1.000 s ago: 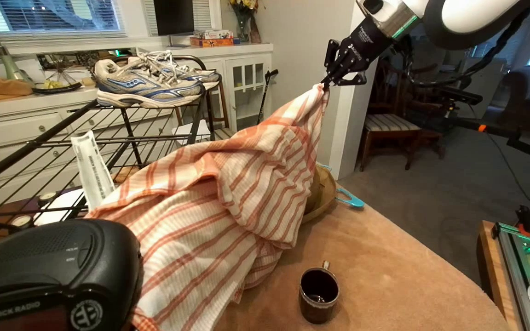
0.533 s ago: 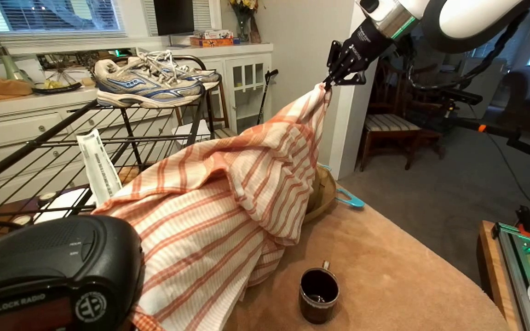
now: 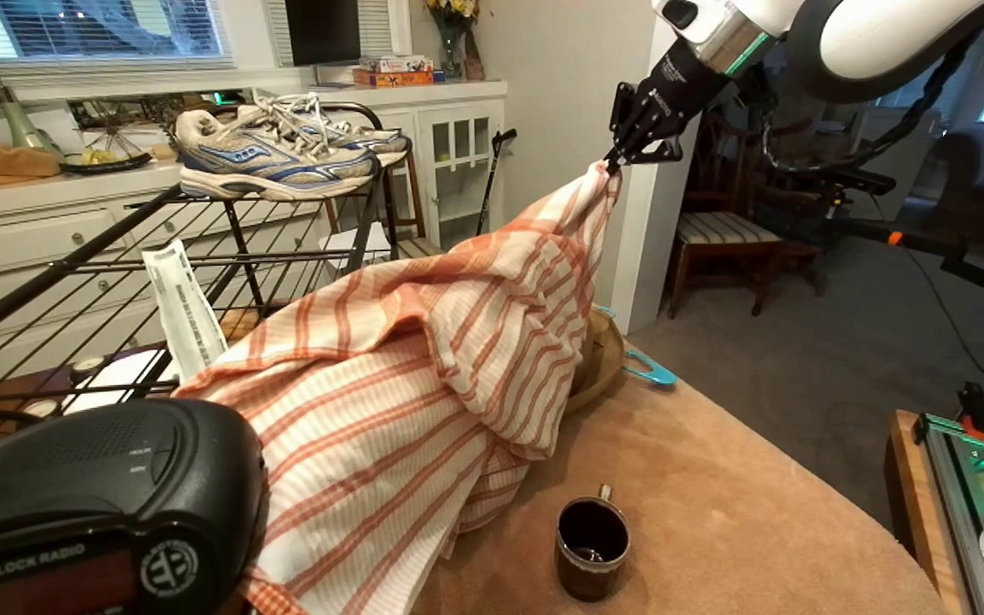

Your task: Remove the hat, brown mug and tea towel from the shoe rack and put them on the table

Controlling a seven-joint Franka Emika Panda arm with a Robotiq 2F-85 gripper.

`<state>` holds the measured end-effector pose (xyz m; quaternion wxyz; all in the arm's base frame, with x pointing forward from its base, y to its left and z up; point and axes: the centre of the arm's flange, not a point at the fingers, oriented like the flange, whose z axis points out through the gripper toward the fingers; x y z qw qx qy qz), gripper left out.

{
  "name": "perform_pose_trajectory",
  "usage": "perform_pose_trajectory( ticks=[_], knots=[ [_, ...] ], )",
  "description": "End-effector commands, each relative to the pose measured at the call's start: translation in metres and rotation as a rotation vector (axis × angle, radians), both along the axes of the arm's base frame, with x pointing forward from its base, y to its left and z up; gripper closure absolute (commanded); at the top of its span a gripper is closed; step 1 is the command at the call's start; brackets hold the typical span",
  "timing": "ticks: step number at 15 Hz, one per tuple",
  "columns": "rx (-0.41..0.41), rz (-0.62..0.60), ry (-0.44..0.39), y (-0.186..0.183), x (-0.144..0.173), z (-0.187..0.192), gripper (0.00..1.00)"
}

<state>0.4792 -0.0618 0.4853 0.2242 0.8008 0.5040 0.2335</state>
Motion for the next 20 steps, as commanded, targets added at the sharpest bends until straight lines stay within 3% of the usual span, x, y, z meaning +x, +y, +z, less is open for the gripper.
perform_pose_trajectory(
  ticks=[1, 10, 20],
  knots=[
    [-0.042, -0.044, 0.072, -0.007, 0.001, -0.003, 0.99],
    [-0.095, -0.122, 0.173, -0.031, -0.01, -0.02, 0.99],
    [-0.083, -0.212, 0.17, -0.054, -0.016, -0.019, 0.99]
  ],
)
